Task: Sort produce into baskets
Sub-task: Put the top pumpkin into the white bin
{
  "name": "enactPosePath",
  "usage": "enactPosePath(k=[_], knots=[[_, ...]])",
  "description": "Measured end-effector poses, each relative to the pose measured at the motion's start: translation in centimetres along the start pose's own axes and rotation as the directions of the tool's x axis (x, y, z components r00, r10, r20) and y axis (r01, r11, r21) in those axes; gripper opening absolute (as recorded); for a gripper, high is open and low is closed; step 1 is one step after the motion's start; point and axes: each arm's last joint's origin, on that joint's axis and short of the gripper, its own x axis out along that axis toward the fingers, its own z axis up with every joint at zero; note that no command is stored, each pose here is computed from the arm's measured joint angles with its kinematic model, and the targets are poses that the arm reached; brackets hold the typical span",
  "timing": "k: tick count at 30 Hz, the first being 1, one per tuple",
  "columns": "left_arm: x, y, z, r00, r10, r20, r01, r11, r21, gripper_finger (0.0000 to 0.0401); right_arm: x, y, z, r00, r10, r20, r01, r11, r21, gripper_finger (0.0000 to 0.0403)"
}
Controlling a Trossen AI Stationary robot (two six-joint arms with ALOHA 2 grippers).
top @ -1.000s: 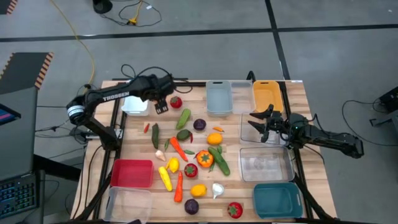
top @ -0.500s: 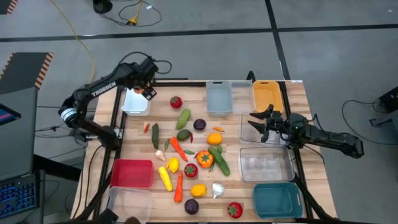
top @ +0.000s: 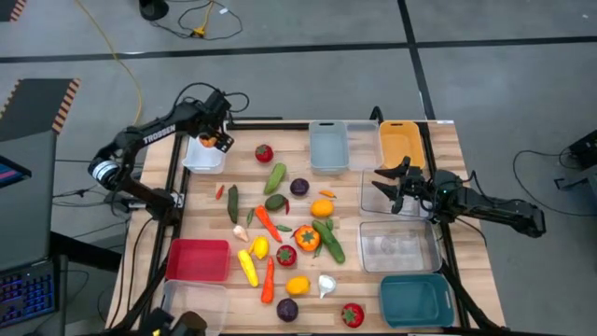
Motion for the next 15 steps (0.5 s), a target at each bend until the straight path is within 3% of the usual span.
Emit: enactPosePath(k=[11,15], knots=[[0.83,-0.01,-0.13,0.999,0.015,0.029,-0.016,0.999,0.043,0.0313,0.0,0.0,0.0,1.0,0.0,0.0,0.0,1.0,0.0,0.0218],[0.98,0.36,-0.06,0.999,-0.014,0.035,0.012,0.998,0.055,0.0331,0.0,0.0,-0.01,1.0,0.0,0.0,0.0,1.0,0.0,0.0218]])
